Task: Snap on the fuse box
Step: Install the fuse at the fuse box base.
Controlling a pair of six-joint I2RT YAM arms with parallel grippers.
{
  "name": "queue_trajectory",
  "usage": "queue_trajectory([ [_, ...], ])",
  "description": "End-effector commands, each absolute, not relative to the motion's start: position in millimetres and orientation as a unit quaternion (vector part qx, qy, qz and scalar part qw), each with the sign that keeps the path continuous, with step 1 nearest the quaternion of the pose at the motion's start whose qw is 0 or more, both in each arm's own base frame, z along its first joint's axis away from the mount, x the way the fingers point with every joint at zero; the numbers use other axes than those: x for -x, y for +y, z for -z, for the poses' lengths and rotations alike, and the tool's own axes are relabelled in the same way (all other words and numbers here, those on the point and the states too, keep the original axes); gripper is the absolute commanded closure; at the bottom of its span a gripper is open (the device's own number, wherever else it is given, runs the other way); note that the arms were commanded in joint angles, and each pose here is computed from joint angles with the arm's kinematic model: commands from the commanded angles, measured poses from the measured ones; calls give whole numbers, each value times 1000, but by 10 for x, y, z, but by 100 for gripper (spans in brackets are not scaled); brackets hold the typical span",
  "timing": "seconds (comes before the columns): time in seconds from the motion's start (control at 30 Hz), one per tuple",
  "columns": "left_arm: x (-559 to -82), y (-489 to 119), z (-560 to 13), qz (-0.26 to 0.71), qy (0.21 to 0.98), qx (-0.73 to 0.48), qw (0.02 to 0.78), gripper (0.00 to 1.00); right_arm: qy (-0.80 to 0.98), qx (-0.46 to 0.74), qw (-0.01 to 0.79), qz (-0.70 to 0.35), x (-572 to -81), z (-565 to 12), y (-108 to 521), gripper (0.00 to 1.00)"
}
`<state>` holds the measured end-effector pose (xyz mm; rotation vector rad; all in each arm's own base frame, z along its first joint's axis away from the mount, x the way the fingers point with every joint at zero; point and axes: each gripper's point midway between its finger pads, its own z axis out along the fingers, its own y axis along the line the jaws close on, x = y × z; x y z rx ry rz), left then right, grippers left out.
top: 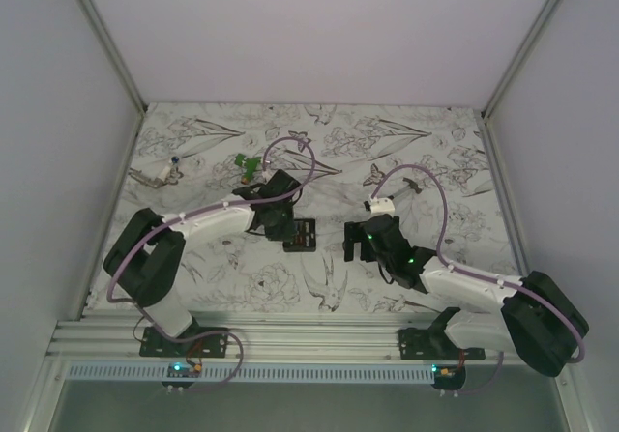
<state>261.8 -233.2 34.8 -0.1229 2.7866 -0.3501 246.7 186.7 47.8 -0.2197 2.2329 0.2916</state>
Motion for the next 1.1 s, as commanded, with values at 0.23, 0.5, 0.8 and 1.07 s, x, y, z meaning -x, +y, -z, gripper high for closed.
queue_trajectory([
  [0.23, -1951, -1978, -33, 35, 996, 20, 79, 100, 876, 79, 453, -147, -2529, -750, 1928, 0],
  [0.5, -2206, -2124, -463, 67, 983, 44, 168, 99, 875, 95, 444, -166, -2407, -764, 1936, 0],
  [0.8, -2337, -2240, -855, 117, 968, 37, 220, 68, 878, 118, 424, -190, -2358, -791, 2071, 0],
  [1.07, -2134, -1788, -557, 115, 974, 82, 176, 72, 886, 124, 405, -187, -2380, -775, 2136, 0],
])
